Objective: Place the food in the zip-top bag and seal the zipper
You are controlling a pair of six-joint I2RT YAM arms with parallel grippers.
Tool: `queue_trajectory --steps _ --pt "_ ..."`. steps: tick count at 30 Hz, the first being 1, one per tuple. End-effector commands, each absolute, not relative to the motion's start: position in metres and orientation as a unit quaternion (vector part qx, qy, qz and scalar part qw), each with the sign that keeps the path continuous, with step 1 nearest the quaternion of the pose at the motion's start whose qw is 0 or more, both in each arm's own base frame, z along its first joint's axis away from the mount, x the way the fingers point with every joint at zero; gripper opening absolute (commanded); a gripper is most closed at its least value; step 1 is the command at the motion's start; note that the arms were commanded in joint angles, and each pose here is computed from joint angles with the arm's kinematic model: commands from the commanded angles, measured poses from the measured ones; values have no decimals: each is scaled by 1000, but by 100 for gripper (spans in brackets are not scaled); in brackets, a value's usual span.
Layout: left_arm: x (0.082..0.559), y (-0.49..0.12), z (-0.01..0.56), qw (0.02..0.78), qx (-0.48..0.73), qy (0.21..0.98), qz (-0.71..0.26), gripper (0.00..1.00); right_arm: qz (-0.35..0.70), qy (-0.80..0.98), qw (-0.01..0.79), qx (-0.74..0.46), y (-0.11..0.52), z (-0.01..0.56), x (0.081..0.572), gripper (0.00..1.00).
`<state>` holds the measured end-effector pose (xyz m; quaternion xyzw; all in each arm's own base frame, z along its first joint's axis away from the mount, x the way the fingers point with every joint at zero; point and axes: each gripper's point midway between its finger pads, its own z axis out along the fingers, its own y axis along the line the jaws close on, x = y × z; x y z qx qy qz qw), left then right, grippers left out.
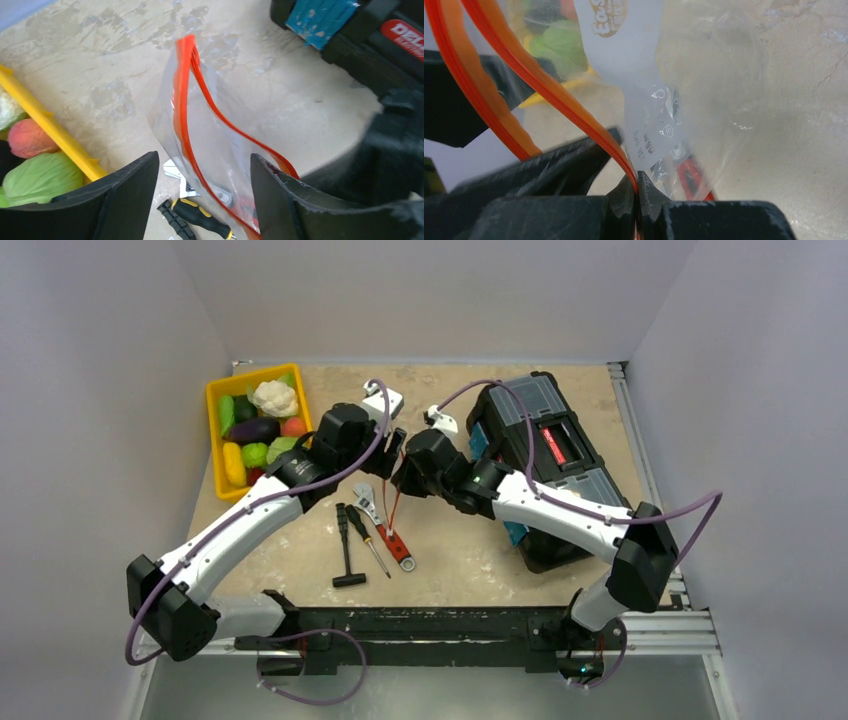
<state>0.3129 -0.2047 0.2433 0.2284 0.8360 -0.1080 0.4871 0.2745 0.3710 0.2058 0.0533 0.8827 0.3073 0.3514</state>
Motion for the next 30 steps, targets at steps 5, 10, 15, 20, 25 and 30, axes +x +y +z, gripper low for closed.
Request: queue_trajectory --steps 5,10,15,20,25,30 --pt "339 -191 244 493 220 841 -20 35 297 858 395 136 346 232 281 0" --pt "340 -188 240 489 224 843 -6 11 285 837 449 131 300 264 297 0" --pt "339 -183 246 493 230 839 6 0 269 819 502 70 272 291 290 0" --pt "327 -197 248 491 269 828 -41 0 266 815 514 28 257 294 275 0" --pt "309 -223 247 462 310 823 -117 0 295 823 484 -39 278 277 261 0" --pt "301 -241 243 442 326 819 -164 0 270 835 476 -64 280 266 265 0"
